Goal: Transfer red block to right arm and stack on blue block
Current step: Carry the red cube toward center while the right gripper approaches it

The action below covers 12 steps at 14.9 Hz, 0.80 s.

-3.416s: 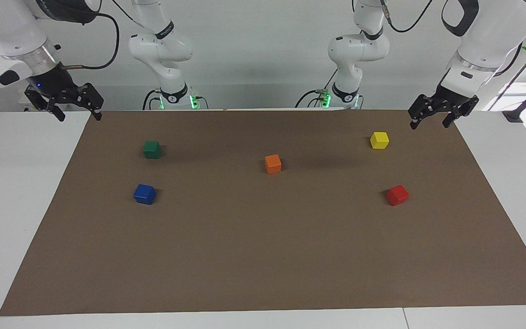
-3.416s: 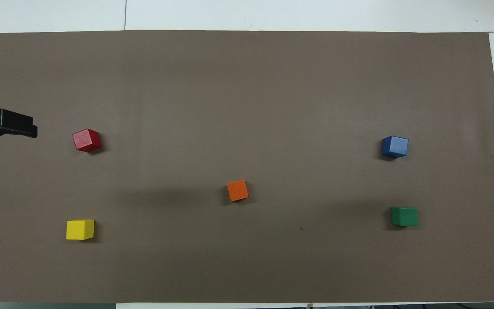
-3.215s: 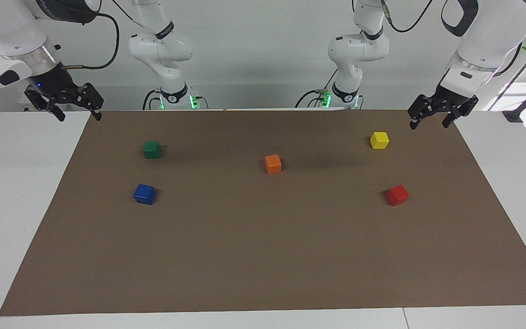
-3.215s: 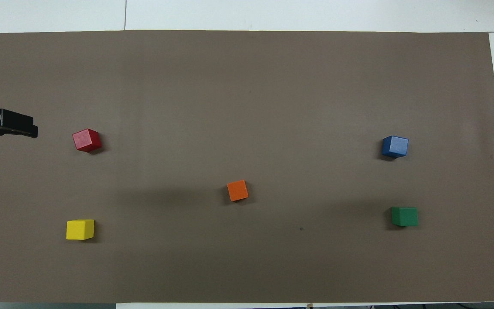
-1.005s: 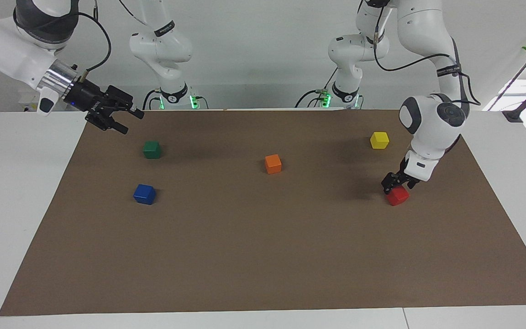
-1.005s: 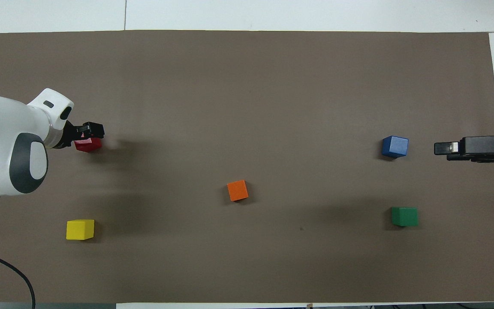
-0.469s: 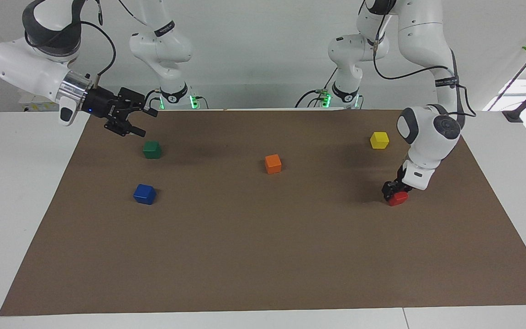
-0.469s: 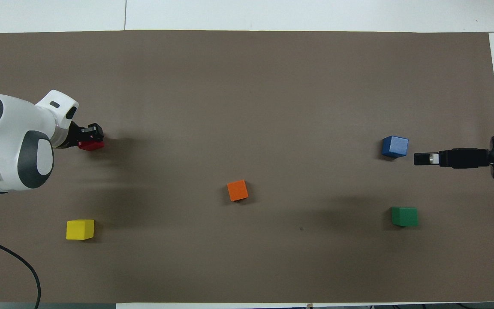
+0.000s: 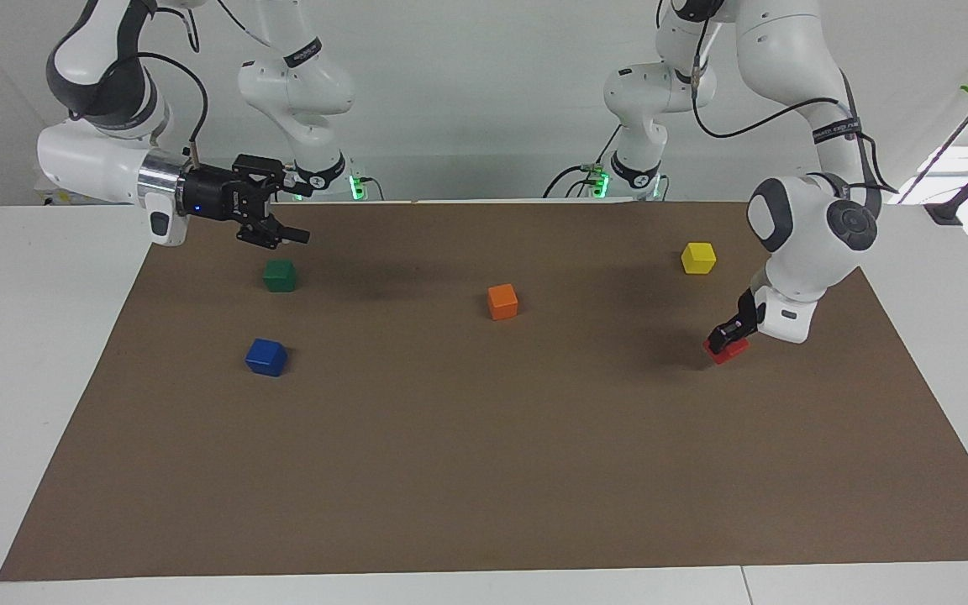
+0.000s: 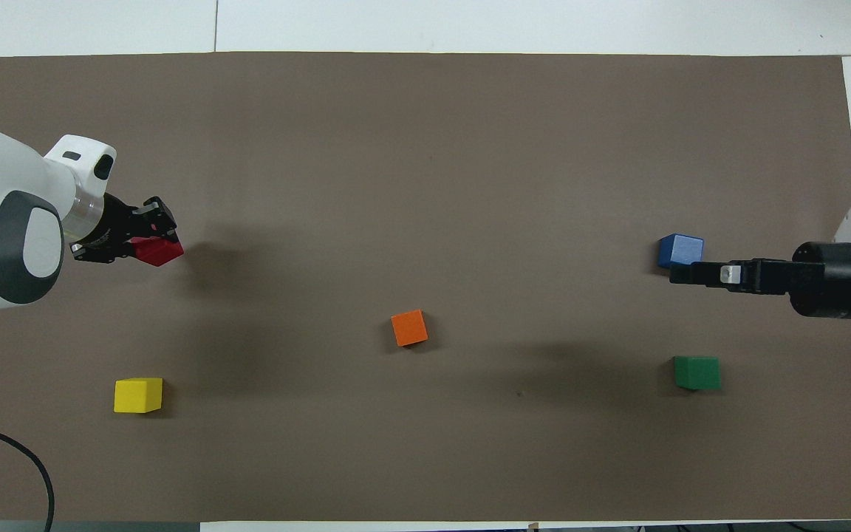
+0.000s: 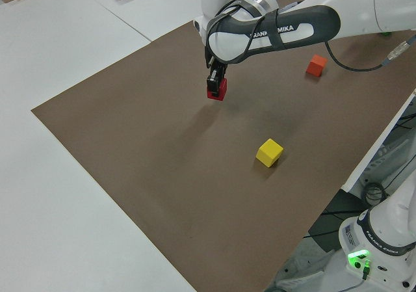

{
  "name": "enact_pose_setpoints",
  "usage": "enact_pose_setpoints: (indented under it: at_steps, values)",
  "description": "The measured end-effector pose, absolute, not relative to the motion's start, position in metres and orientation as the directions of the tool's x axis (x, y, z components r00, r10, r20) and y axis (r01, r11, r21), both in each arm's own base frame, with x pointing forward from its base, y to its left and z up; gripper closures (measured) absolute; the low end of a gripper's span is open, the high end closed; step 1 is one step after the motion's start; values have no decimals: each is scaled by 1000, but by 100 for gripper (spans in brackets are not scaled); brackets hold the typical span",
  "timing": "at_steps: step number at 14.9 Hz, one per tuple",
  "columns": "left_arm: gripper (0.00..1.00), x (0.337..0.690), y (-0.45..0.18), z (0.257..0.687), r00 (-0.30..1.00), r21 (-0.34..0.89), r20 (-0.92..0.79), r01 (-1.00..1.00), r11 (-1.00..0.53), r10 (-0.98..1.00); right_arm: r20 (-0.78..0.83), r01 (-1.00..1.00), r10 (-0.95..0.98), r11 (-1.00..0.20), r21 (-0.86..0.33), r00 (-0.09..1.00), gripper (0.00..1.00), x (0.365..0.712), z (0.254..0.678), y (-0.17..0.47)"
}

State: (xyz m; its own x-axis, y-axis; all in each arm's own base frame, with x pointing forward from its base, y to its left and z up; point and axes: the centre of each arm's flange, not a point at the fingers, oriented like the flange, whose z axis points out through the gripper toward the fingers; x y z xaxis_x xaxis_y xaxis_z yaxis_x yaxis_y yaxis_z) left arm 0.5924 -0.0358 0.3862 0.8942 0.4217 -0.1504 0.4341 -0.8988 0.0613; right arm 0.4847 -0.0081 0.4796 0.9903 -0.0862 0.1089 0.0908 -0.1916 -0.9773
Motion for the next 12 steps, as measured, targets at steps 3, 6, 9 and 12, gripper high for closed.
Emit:
enact_pose_setpoints:
  at_steps: [3, 6, 9, 12]
  values:
    - [45, 575, -104, 436, 789, 106, -294, 588, -802, 539, 88, 83, -111, -51, -995, 990, 0, 483, 473, 23]
    - [45, 549, -163, 482, 658, 158, -450, 724, -672, 604, 73, 82, -123, 71, -994, 990, 0, 478, 462, 61]
    - [45, 525, -208, 530, 475, 167, -623, 857, -488, 621, 31, 52, -124, 176, -983, 992, 0, 467, 447, 95]
    - [45, 507, -239, 560, 264, 70, -760, 942, -329, 594, -16, 13, -109, 257, -966, 994, 0, 456, 437, 119]
